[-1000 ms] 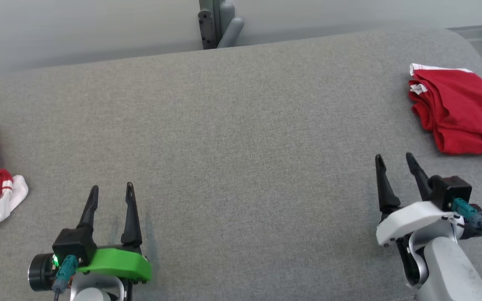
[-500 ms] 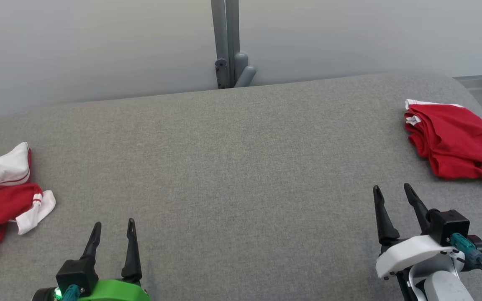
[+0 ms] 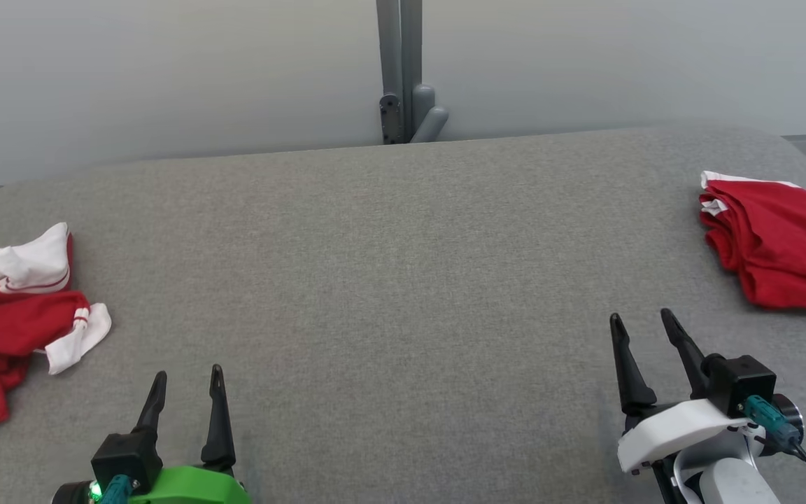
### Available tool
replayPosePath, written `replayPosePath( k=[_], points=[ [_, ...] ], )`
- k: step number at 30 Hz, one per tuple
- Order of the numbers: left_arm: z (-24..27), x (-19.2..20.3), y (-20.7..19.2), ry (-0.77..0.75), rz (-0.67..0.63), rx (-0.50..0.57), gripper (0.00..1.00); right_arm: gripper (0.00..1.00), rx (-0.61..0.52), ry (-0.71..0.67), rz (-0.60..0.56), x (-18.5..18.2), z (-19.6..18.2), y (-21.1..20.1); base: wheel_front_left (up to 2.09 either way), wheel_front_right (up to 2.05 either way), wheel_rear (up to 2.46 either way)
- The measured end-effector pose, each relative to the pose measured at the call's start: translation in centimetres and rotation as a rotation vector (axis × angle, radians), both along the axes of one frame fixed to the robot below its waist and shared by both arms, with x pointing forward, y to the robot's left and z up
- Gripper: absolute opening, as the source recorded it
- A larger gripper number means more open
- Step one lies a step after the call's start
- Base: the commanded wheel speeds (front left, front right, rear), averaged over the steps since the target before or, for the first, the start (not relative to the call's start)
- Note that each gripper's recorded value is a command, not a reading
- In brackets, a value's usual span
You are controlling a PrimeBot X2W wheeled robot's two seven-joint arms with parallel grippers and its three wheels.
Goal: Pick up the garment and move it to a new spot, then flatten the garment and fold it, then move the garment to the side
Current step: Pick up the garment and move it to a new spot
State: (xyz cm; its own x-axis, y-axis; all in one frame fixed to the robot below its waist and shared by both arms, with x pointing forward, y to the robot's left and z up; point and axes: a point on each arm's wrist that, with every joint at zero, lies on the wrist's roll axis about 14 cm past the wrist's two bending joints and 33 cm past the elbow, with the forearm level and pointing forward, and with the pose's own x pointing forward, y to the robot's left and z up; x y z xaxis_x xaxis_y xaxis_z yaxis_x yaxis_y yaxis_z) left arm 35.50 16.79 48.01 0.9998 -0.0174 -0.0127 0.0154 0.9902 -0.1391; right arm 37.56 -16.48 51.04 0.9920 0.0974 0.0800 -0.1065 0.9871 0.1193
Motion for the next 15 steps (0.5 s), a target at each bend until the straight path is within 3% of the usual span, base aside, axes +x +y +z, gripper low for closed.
replayPosePath(
  k=[7, 15],
  points=[
    [0.1, -0.6, 2.9, -0.001, 0.098, 0.001, 1.00, 1.00, -0.011, 0.006, 0.127, 1.6, -0.3, 4.3, 0.00, 0.00, 0.00],
    [-0.6, -4.7, 9.6, 0.027, 0.332, -0.006, 1.00, 1.00, -0.020, 0.022, 0.352, 3.3, -1.0, 12.3, 0.00, 0.00, 0.00]
  ],
)
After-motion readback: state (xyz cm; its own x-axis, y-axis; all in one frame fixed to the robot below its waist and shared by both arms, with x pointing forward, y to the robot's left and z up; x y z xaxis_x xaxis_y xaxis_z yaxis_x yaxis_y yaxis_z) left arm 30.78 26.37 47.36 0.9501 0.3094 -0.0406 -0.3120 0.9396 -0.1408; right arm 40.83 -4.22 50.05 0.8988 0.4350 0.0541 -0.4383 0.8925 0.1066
